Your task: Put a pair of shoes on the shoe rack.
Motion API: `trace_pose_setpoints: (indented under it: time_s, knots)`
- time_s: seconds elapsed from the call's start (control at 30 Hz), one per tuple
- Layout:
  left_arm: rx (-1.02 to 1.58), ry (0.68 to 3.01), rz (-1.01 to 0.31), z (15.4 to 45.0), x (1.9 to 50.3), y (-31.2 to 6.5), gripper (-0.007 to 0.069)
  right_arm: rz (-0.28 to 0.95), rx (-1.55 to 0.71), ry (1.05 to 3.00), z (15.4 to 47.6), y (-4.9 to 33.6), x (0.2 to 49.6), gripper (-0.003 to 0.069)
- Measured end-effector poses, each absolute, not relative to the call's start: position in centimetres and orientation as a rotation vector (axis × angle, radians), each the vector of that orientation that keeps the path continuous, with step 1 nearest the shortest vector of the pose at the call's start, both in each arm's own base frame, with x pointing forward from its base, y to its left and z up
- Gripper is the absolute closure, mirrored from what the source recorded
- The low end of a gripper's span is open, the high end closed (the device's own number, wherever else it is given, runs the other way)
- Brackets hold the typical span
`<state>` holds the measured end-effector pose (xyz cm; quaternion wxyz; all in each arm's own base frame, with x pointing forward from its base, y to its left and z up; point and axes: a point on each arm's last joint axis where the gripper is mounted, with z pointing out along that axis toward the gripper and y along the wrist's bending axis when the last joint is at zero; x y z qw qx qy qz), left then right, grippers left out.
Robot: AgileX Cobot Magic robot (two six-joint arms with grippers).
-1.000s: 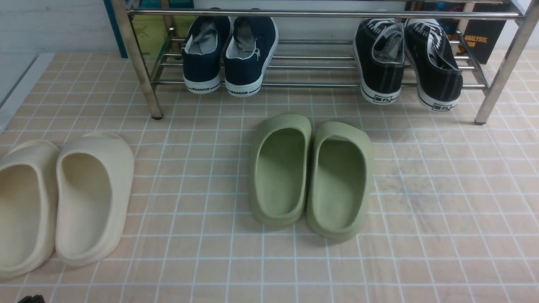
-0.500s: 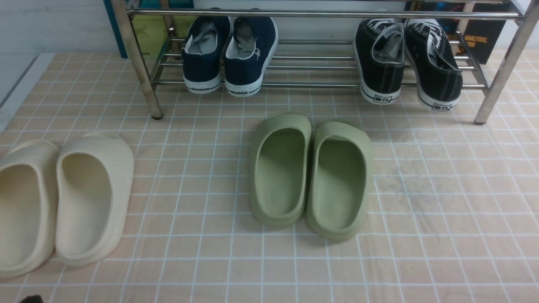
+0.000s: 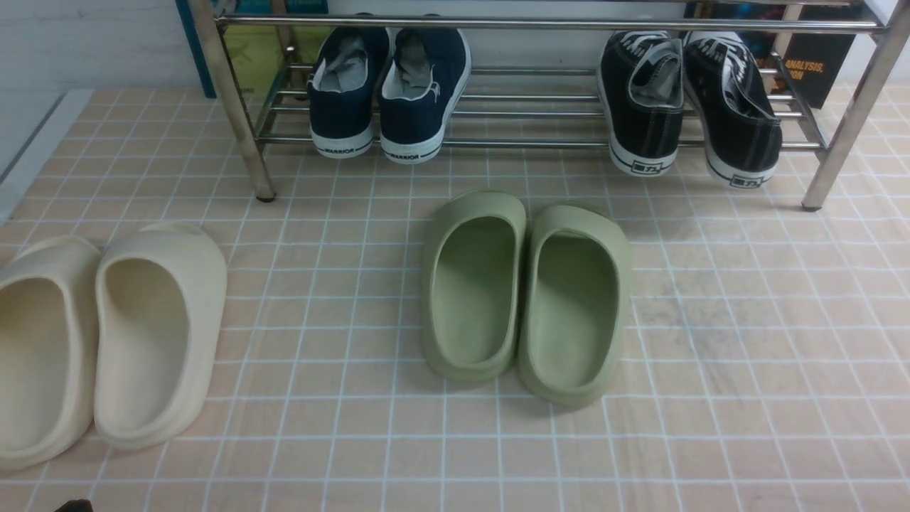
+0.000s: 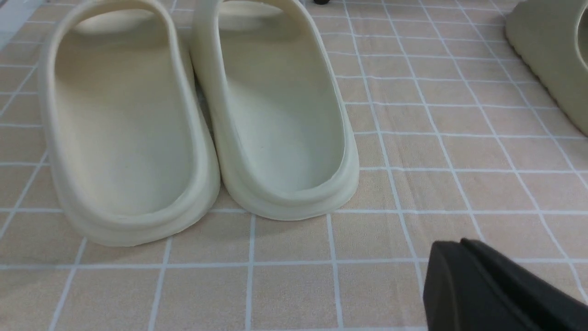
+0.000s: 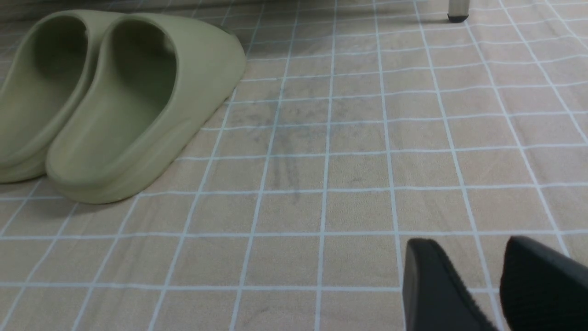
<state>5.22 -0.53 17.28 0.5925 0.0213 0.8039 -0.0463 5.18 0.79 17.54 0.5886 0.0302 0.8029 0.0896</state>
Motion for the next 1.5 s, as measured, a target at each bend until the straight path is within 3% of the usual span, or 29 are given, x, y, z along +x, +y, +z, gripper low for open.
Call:
trace_pose_setpoints:
  time_s: [1.5]
  knots:
    - [0.051, 1.871, -0.105, 17.27, 5.21, -0.52, 0.0589, 0.209, 0.07, 1.87, 17.54, 0.79, 5.18, 0.0419]
